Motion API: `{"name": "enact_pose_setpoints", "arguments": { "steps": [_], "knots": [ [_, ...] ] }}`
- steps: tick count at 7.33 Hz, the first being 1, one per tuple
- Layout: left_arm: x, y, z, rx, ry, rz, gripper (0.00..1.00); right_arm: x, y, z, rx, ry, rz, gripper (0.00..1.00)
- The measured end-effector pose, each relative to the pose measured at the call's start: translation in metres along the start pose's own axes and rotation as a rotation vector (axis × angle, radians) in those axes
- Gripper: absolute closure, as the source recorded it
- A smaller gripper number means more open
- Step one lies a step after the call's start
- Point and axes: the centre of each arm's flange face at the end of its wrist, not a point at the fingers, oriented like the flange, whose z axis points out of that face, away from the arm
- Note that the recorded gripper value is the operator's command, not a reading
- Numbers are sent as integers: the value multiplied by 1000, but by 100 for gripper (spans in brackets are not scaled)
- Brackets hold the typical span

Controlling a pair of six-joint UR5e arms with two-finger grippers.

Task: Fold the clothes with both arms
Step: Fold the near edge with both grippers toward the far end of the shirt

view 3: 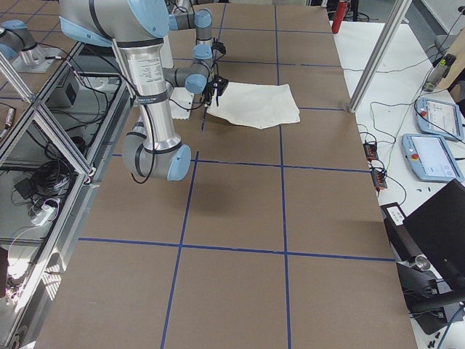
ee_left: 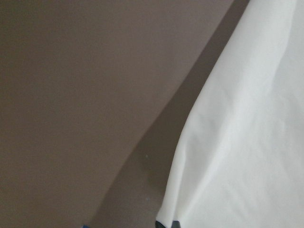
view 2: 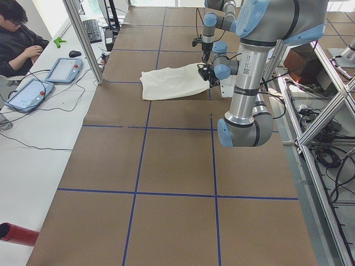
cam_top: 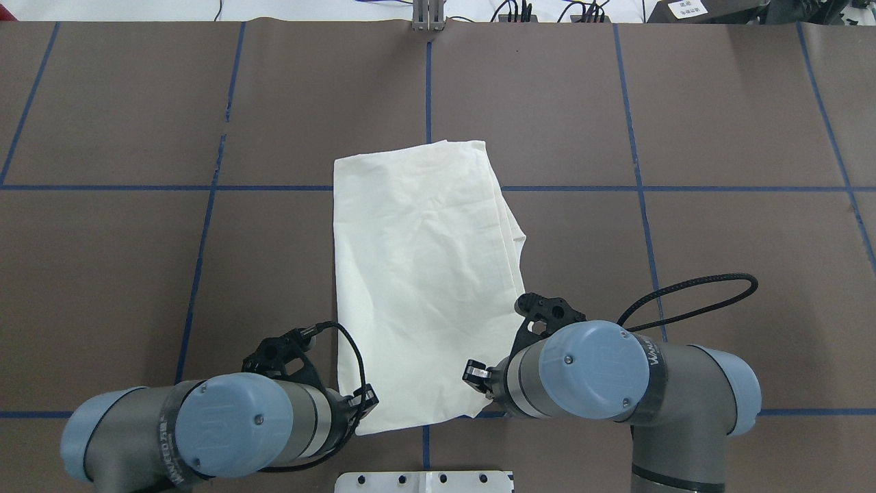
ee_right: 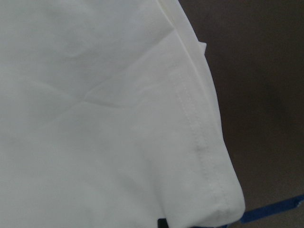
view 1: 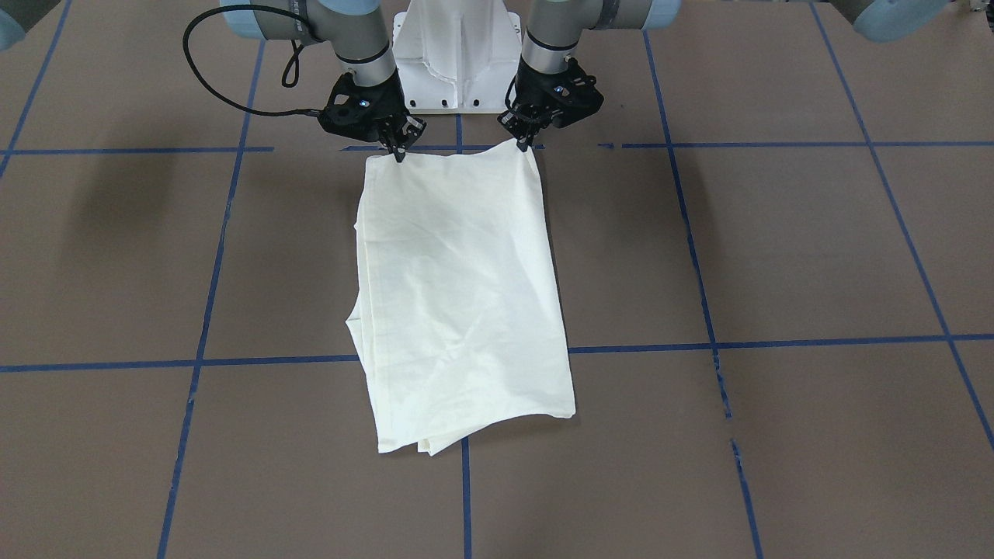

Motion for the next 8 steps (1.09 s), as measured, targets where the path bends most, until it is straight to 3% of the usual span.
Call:
{"name": "enact_pose_setpoints", "arguments": {
  "steps": [3,5,8],
  "knots": [
    [-6,8,-23,-24,12,18,100,-2,7,-12,-28,-22,-13,100],
    [8,-24,-35,21,41,38,100,-12,-33,-25,21,-90,10,100],
    [53,-115,-76,97,101,75,100,-47,-121,-37,119,-157,55,100]
  ]
}}
